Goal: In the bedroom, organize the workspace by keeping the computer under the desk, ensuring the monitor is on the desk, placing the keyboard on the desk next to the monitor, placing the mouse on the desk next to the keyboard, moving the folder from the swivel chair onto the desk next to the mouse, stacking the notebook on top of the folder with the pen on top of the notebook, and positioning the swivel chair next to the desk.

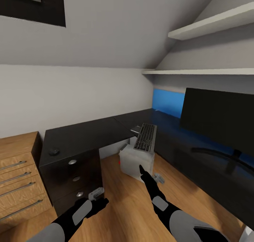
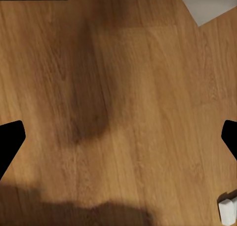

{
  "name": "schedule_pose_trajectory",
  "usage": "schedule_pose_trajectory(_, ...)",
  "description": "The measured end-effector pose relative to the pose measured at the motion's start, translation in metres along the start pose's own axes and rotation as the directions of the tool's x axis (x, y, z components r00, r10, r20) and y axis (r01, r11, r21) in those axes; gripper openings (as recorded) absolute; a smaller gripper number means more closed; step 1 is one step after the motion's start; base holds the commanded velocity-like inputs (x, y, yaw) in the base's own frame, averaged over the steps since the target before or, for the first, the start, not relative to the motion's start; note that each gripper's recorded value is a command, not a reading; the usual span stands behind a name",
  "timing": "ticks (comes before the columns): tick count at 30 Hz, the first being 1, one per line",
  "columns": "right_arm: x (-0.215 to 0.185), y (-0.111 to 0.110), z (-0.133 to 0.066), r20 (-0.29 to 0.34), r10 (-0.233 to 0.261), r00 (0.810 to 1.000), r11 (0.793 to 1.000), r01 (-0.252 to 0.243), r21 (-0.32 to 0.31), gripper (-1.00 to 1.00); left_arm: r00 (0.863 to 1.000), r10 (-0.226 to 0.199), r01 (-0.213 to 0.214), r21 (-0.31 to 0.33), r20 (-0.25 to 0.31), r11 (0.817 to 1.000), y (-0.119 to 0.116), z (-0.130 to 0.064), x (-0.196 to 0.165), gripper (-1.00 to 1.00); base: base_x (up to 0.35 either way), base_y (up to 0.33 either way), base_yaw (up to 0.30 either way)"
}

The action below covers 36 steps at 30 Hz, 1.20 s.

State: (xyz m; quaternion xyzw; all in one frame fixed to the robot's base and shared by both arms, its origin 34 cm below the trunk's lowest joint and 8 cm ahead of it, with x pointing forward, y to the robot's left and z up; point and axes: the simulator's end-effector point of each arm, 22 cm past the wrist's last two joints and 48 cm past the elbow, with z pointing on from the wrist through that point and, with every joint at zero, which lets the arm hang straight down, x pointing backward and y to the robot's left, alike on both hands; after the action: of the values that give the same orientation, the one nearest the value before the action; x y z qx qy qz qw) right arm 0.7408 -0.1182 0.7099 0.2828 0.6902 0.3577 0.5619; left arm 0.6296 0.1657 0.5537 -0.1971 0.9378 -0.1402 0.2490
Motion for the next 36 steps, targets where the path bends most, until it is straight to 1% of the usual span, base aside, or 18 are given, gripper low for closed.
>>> schedule_pose_trajectory(2, 0.002, -0.004, 0.000, 0.003, 0.007, 1.000, 1.000, -0.007, 0.005, 1.00, 1.000, 0.000, 0.000, 0.000, 0.000, 1.000, 0.002, 0.003, 0.002, 1.00, 0.000, 0.000, 0.000)
schedule_pose_trajectory(7, -0.003, -0.024, -0.002, 0.062, 0.110, 0.992, 0.992, -0.113, 0.050, 1.00, 1.000, 0.000, 0.000, -0.001, 0.000, 1.000, 0.006, 0.010, 0.007, 1.00, 0.000, 0.000, 0.000)
schedule_pose_trajectory(9, -0.003, -0.030, -0.002, 0.076, 0.132, 0.988, 0.989, -0.136, 0.058, 1.00, 1.000, 0.000, 0.000, -0.002, 0.000, 1.000, 0.008, 0.013, 0.009, 1.00, 0.000, 0.000, 0.000)
schedule_pose_trajectory(13, 0.001, -0.037, -0.003, 0.081, 0.140, 0.987, 0.988, -0.144, 0.059, 1.00, 1.000, -0.001, 0.001, -0.002, 0.001, 1.000, 0.012, 0.019, 0.013, 1.00, 0.000, 0.000, 0.000)
schedule_pose_trajectory(28, 0.002, -0.038, -0.003, 0.083, 0.141, 0.987, 0.988, -0.145, 0.051, 1.00, 1.000, -0.002, 0.002, 0.001, 0.000, 1.000, 0.013, 0.023, 0.015, 1.00, 0.000, 0.000, 0.000)
schedule_pose_trajectory(31, 0.001, -0.032, -0.002, 0.083, 0.140, 0.987, 0.990, -0.142, 0.023, 1.00, 1.000, -0.005, 0.005, -0.010, -0.005, 1.000, 0.019, 0.024, 0.017, 1.00, 0.003, 0.000, 0.000)
schedule_pose_trajectory(36, 0.000, -0.027, -0.002, 0.084, 0.140, 0.987, 0.990, -0.141, 0.002, 1.00, 1.000, -0.005, 0.005, -0.016, -0.008, 1.000, 0.022, 0.024, 0.019, 1.00, 0.154, 0.073, 0.000)
